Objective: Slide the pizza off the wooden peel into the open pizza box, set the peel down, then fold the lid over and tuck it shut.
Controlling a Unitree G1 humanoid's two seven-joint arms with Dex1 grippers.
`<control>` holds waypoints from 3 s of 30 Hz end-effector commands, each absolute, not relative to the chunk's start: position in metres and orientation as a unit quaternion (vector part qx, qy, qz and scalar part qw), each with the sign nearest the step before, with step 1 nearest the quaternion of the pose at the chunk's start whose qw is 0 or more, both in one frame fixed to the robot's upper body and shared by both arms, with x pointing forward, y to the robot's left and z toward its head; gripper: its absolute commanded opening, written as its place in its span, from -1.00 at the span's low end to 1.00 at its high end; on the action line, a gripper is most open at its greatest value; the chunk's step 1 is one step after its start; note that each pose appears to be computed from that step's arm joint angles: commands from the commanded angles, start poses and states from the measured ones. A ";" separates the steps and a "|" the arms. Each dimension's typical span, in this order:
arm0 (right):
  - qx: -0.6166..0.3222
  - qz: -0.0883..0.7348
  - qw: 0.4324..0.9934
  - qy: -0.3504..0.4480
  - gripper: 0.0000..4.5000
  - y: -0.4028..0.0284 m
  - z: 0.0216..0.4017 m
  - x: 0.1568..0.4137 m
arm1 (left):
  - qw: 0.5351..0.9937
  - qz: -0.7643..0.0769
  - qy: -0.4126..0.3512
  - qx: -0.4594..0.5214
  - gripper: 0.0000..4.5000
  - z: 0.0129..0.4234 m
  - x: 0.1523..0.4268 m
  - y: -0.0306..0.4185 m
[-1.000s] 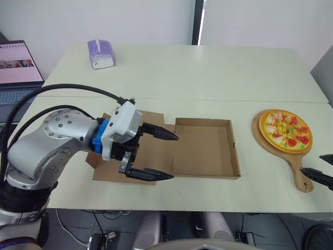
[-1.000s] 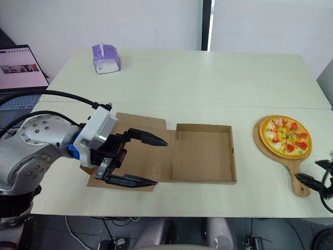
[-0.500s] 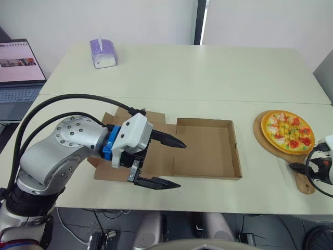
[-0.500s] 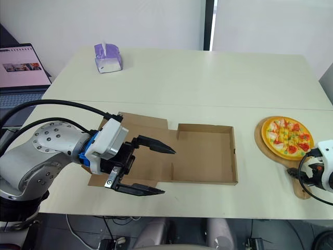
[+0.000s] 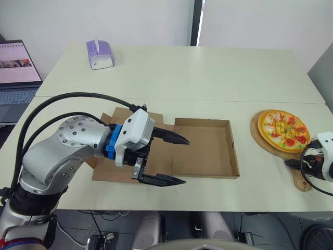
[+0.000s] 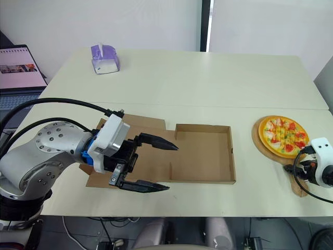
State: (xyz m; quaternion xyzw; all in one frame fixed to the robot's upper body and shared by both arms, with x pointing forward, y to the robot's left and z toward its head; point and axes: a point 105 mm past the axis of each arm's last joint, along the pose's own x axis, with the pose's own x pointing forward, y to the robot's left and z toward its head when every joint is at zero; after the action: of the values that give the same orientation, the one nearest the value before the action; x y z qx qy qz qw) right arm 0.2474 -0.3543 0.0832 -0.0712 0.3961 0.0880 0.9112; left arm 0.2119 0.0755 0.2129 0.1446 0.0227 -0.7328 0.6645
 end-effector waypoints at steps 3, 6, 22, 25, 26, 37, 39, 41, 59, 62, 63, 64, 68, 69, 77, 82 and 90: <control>-0.090 0.096 0.910 0.392 -0.29 -0.353 0.071 0.248 | 0.695 -0.704 -0.009 0.145 1.00 0.225 0.223 0.079; -0.106 0.099 0.922 0.359 -0.29 -0.352 0.075 0.255 | 0.711 -0.686 -0.018 0.154 1.00 0.227 0.230 0.083; -0.160 0.120 0.972 0.119 -0.31 -0.335 0.155 0.300 | 0.782 -0.599 -0.017 0.172 1.00 0.234 0.248 0.120; -0.190 0.157 0.963 0.107 -0.31 -0.325 0.168 0.300 | 0.786 -0.592 -0.008 0.177 1.00 0.232 0.247 0.126; -0.207 0.180 0.956 0.104 -0.31 -0.319 0.175 0.299 | 0.786 -0.590 -0.002 0.184 1.00 0.230 0.245 0.130; -0.327 0.332 0.880 0.089 -0.31 -0.274 0.202 0.289 | 0.780 -0.592 0.014 0.201 1.00 0.226 0.233 0.152; -0.351 0.353 0.863 0.090 -0.31 -0.268 0.199 0.287 | 0.778 -0.597 0.017 0.197 1.00 0.227 0.231 0.153; -0.370 0.368 0.849 0.088 -0.31 -0.263 0.196 0.286 | 0.778 -0.597 0.016 0.196 1.00 0.229 0.231 0.154; -0.485 0.409 0.772 0.035 -0.31 -0.245 0.199 0.299 | 0.757 -0.625 0.040 0.187 1.00 0.224 0.217 0.152; -0.499 0.408 0.764 0.032 -0.31 -0.246 0.202 0.300 | 0.757 -0.625 0.040 0.187 1.00 0.223 0.217 0.151; -0.504 0.406 0.762 0.029 -0.31 -0.246 0.203 0.301 | 0.757 -0.626 0.039 0.186 1.00 0.222 0.216 0.151; -0.507 0.403 0.761 0.022 -0.31 -0.246 0.206 0.302 | 0.757 -0.626 0.038 0.185 1.00 0.222 0.216 0.150; -0.516 0.398 0.758 0.011 -0.31 -0.246 0.211 0.304 | 0.757 -0.626 0.034 0.183 1.00 0.222 0.217 0.149; -0.521 0.395 0.757 0.010 -0.31 -0.247 0.212 0.305 | 0.757 -0.627 0.033 0.182 1.00 0.222 0.217 0.149; -0.542 0.366 0.757 -0.006 -0.31 -0.256 0.223 0.312 | 0.756 -0.628 0.033 0.182 1.00 0.221 0.218 0.149; -0.546 0.347 0.762 -0.018 -0.31 -0.260 0.229 0.321 | 0.756 -0.629 0.031 0.181 1.00 0.221 0.218 0.148; -0.540 0.301 0.785 -0.039 -0.31 -0.276 0.253 0.331 | 0.756 -0.628 0.024 0.181 1.00 0.222 0.218 0.146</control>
State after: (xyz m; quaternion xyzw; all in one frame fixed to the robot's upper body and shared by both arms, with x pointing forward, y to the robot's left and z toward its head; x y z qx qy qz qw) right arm 0.3317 -0.2721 0.2231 -0.5299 0.0052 0.3348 0.7791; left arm 0.2207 0.1505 0.2156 0.1718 0.0435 -0.6227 0.7621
